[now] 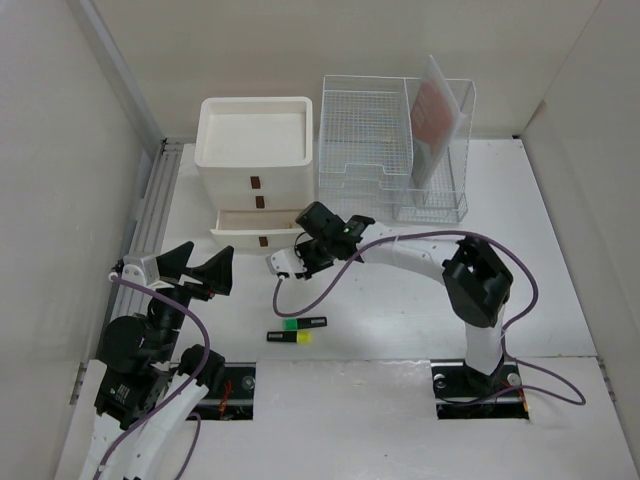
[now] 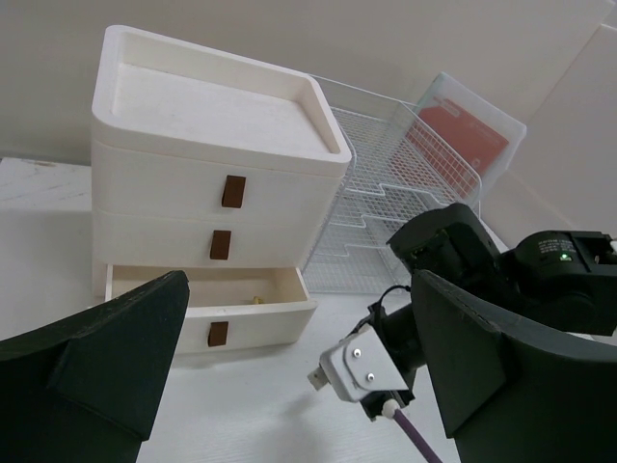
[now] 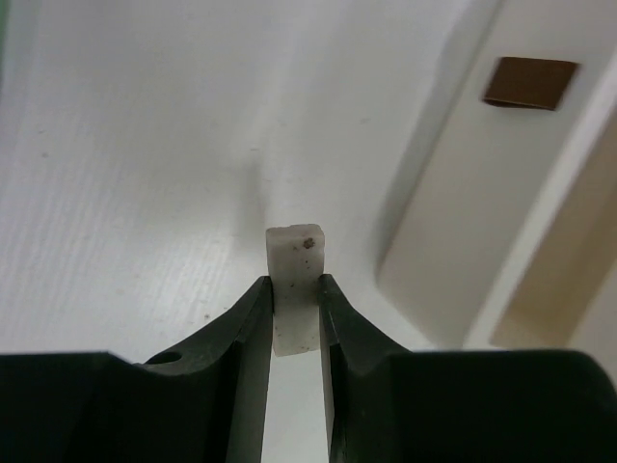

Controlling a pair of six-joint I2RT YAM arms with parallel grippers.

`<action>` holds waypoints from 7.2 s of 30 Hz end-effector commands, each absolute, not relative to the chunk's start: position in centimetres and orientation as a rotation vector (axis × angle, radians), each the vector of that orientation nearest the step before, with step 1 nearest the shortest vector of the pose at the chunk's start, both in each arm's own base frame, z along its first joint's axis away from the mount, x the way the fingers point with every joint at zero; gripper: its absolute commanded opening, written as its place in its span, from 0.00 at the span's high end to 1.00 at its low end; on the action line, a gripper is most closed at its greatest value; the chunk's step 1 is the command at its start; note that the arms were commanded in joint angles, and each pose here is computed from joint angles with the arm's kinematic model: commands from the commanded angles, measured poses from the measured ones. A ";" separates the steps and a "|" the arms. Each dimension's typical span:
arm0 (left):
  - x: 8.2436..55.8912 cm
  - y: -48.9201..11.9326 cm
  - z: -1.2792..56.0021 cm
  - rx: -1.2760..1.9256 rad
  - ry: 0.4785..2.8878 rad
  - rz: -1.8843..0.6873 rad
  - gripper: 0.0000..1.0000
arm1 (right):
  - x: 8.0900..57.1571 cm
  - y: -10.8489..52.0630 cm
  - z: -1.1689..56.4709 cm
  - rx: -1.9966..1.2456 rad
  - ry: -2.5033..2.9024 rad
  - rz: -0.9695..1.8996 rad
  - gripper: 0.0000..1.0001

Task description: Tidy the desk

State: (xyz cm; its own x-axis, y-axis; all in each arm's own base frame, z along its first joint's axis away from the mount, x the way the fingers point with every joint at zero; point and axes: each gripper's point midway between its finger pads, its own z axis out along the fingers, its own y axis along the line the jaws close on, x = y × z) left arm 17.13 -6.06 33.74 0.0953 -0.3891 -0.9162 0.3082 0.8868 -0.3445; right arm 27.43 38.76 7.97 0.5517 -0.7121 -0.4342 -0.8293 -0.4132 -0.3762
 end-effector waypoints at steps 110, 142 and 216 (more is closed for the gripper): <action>16.9 -5.9 34.8 -0.086 1.337 -0.540 0.00 | 37.6 49.0 10.4 -1.460 1.587 0.129 0.96; 16.9 -5.9 34.8 -0.086 1.337 -0.540 0.00 | 40.3 50.3 11.7 -1.382 1.556 0.011 0.96; 16.9 -6.0 34.6 -0.085 1.346 -0.537 0.00 | 32.8 44.0 13.0 -1.566 1.546 0.204 0.81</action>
State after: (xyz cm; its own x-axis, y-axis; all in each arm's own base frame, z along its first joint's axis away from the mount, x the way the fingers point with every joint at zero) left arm 16.91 -5.97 33.89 0.1008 -0.4005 -0.9107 0.3113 0.8821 -0.3535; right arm 36.71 42.35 6.22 0.1209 -0.8440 -0.5225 -0.8046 0.2250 -0.5496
